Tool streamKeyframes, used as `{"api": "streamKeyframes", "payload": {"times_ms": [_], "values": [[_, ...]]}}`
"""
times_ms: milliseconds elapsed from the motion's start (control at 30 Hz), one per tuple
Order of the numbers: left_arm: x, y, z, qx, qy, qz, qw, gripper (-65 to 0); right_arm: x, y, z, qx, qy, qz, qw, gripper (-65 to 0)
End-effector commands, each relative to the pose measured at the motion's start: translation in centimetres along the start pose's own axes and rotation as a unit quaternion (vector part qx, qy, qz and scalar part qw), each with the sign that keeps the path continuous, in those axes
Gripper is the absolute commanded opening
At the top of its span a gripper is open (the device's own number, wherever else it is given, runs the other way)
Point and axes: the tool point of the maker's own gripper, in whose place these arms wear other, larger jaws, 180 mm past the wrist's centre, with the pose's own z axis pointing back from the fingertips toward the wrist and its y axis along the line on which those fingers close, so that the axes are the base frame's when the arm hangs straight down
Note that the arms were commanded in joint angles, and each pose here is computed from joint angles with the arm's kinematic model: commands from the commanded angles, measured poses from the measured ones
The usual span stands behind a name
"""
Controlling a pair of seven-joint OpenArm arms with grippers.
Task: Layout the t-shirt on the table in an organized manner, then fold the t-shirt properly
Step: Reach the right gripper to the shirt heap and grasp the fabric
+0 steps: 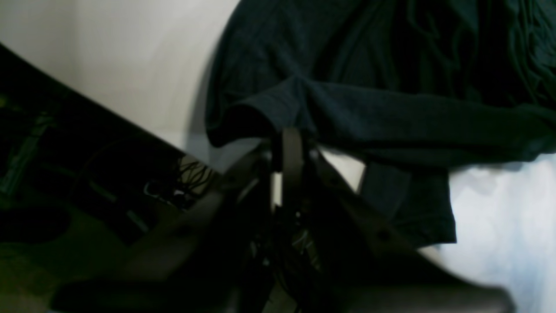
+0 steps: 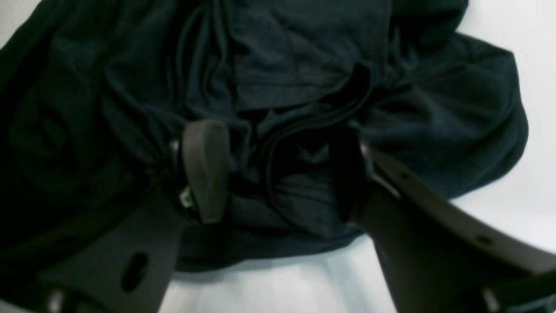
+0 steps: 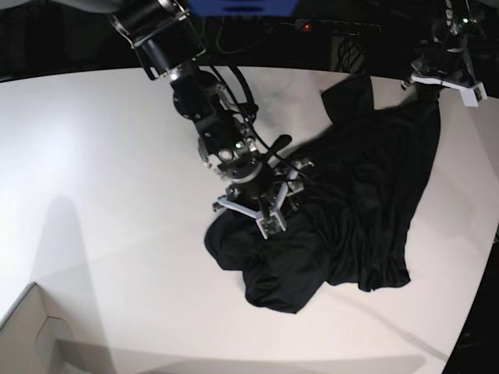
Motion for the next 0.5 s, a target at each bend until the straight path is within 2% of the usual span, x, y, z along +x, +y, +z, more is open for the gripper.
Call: {"api": "streamKeyframes", "payload": {"times_ms": [0,367,467], "values": [[0.9,-0.2,0.3,-0.005,-0.016,-0.005,1.000,-64.5,2.3,0.3,0.0,0.004,-0.032,-0.002,0.9995,-31.0],[0.9,-0.2,0.2,-0.005,-0.016,-0.004,1.000,-64.5,-0.5,0.3,-0.8,0.004,0.006,-0.002,1.0000,-31.5],[0.9,-0.2,0.2,-0.005,-0.015,-0.003,1.000,-64.5,-0.5,0.3,-0.8,0.004,0.006,-0.002,1.0000,-37.8]]}}
